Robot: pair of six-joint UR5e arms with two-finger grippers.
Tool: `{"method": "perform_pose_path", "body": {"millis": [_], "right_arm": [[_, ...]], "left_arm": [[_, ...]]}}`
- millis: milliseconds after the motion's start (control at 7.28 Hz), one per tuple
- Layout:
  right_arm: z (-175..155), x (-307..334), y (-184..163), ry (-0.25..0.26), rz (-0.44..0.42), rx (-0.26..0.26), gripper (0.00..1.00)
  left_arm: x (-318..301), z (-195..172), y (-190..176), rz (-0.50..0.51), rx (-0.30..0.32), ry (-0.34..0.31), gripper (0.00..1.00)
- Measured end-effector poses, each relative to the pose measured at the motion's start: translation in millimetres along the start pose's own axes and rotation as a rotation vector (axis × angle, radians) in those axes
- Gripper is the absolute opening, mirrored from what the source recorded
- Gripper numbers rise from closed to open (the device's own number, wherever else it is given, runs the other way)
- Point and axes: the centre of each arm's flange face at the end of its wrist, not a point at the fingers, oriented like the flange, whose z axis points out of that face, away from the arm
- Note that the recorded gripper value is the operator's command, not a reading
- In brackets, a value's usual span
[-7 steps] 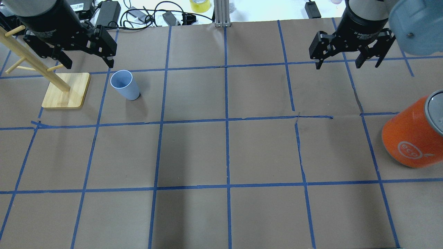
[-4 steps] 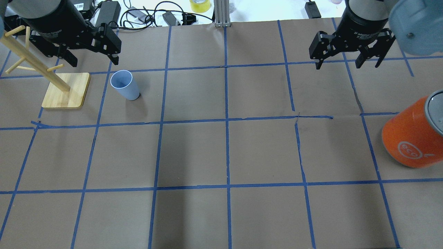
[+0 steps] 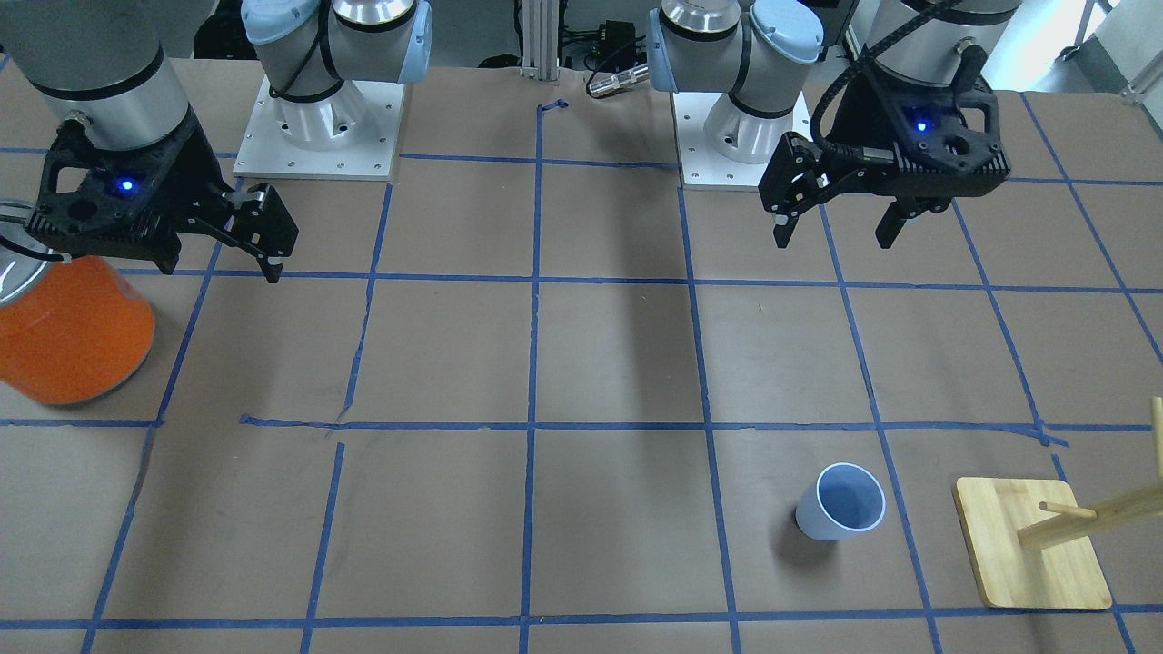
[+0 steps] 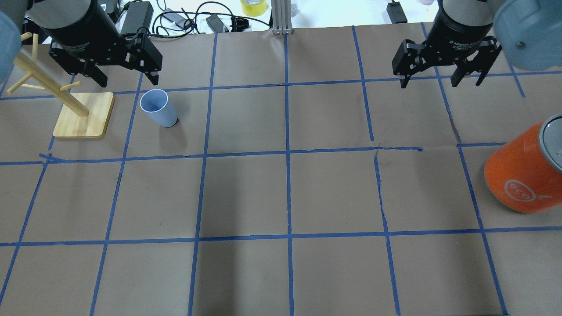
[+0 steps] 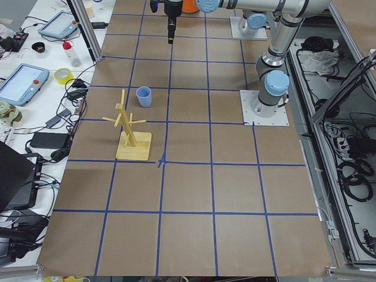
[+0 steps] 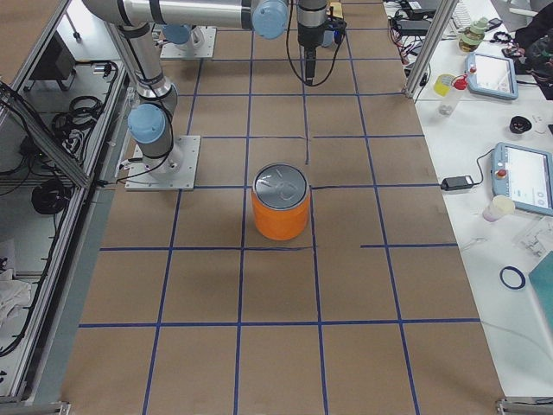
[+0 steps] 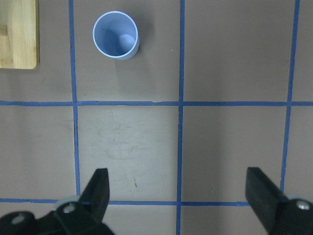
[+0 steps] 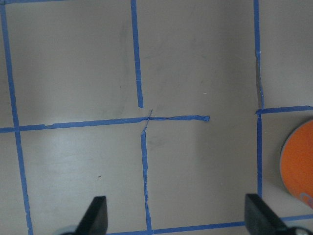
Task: Flip cup
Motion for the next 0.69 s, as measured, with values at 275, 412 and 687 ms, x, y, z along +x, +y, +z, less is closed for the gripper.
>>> {"method": "perform_pose_path", "body": {"millis": [275, 412, 687], "right_arm": [[0.0, -0.1, 0.0, 0.000, 0.000, 0.000, 1.00], [0.0, -0.1, 0.0, 0.000, 0.000, 0.000, 1.00], [0.0, -0.1, 0.1, 0.000, 0.000, 0.000, 1.00]], "left_arm": [[3.1, 0.0, 0.6, 0.005, 0.006, 0.001, 1.00], [3.3, -0.3, 0.7, 0.005, 0.009, 0.000, 1.00], [3.4, 0.0, 0.9, 0.007, 0.009, 0.000, 1.00]]}}
